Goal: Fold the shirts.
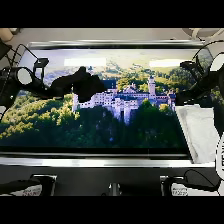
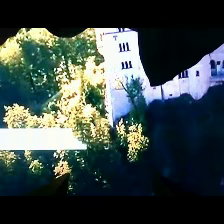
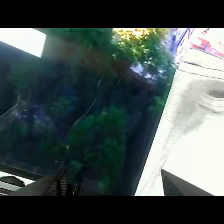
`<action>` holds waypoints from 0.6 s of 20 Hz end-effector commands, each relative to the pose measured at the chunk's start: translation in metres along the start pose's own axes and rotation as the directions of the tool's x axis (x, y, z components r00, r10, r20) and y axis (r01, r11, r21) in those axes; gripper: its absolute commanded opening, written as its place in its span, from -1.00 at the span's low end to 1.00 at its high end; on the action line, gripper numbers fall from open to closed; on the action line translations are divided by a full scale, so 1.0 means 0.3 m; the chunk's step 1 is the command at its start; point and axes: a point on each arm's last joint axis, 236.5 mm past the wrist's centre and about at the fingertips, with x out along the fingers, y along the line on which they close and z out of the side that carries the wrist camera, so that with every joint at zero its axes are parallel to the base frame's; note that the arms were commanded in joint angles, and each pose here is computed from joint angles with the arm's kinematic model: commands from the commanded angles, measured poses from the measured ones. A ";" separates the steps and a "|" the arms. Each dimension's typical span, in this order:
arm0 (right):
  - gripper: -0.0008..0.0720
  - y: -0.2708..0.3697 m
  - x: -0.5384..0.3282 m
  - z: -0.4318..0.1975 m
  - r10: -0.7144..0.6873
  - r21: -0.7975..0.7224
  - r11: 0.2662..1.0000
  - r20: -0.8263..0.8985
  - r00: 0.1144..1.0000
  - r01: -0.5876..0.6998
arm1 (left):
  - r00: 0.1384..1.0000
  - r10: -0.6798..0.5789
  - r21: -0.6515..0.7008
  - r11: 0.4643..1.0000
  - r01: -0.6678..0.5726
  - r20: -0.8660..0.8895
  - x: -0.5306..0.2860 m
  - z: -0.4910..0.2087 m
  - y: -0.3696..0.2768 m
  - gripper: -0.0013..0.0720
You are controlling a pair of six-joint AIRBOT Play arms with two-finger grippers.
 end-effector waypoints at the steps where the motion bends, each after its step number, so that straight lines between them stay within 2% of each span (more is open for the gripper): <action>1: 0.70 -0.013 0.000 0.029 -0.017 -0.001 1.000 0.035 0.999 0.017 | 0.992 -0.032 -0.006 0.999 0.033 0.125 -0.002 0.097 -0.025 0.75; 3: 0.70 -0.043 -0.004 0.082 -0.055 0.002 0.998 0.103 0.993 0.055 | 0.969 -0.053 -0.008 0.998 0.056 0.242 -0.018 0.190 -0.041 0.77; 4: 0.70 -0.055 -0.008 0.107 -0.071 0.004 0.997 0.134 0.988 0.071 | 0.942 -0.056 -0.011 0.998 0.064 0.332 -0.033 0.264 -0.037 0.92; 5: 0.70 -0.063 -0.011 0.124 -0.081 0.006 0.997 0.155 0.985 0.081 | 0.911 -0.055 -0.019 0.997 0.068 0.409 -0.045 0.336 -0.024 0.95; 7: 0.70 -0.065 -0.014 0.137 -0.084 0.010 0.996 0.172 0.981 0.084 | 0.883 -0.030 -0.087 0.993 0.080 0.469 -0.020 0.454 0.039 0.95; 9: 0.70 -0.064 -0.016 0.150 -0.082 0.012 0.997 0.189 0.978 0.081 | 0.926 -0.015 -0.139 0.988 0.073 0.376 0.112 0.494 0.098 0.95; 12: 0.70 -0.076 -0.021 0.175 -0.098 0.015 0.995 0.220 0.971 0.097 | 0.991 -0.069 -0.094 0.992 0.080 0.113 0.351 0.426 0.067 1.00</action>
